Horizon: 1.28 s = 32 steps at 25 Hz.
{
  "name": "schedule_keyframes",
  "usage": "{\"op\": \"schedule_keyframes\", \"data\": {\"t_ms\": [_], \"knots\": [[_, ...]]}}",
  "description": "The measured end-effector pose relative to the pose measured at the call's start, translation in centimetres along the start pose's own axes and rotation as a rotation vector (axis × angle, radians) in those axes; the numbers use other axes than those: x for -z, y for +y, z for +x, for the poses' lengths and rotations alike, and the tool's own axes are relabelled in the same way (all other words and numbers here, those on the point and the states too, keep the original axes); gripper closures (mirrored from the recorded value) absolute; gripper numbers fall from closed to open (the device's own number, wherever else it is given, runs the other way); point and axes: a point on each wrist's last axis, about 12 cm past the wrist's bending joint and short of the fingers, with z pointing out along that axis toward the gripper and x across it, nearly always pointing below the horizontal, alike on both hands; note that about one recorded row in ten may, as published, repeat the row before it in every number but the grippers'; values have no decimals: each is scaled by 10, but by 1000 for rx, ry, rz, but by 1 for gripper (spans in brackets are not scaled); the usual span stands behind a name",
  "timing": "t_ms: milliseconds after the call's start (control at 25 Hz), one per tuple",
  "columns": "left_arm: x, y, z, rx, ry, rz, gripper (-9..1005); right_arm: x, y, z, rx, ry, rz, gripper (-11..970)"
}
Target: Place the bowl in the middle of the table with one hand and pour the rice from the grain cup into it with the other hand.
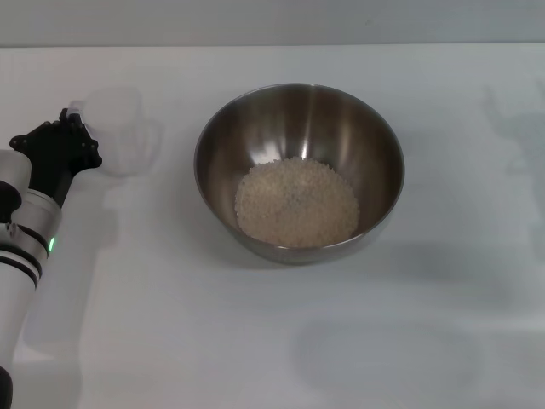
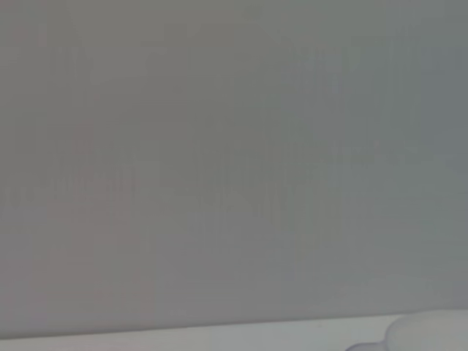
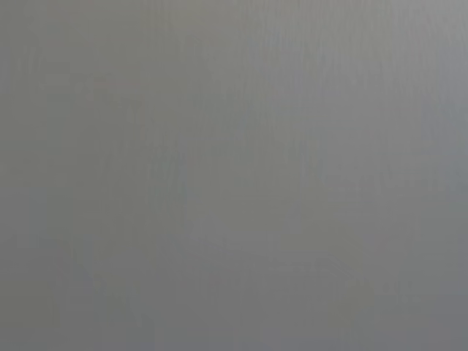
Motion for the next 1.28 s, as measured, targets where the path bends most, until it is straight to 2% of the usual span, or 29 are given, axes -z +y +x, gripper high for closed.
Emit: {"op": "schedule_keyframes", "data": {"t_ms": [320, 680, 960, 1120, 1280], "knots": [[4, -4, 5, 2, 17, 30, 939, 1, 0, 0, 0, 2, 0, 142], [10, -1, 10, 95, 20, 38, 937, 2, 0, 0, 0, 4, -2, 143], [23, 0, 15, 107, 4, 31, 687, 3, 0, -1, 1, -3, -1, 142], [38, 3, 18, 119, -33, 12, 525, 3, 0, -1, 1, -4, -1, 142], [55, 10, 19, 141, -86, -23, 450, 4, -2, 0, 4, -2, 6, 143]]}}
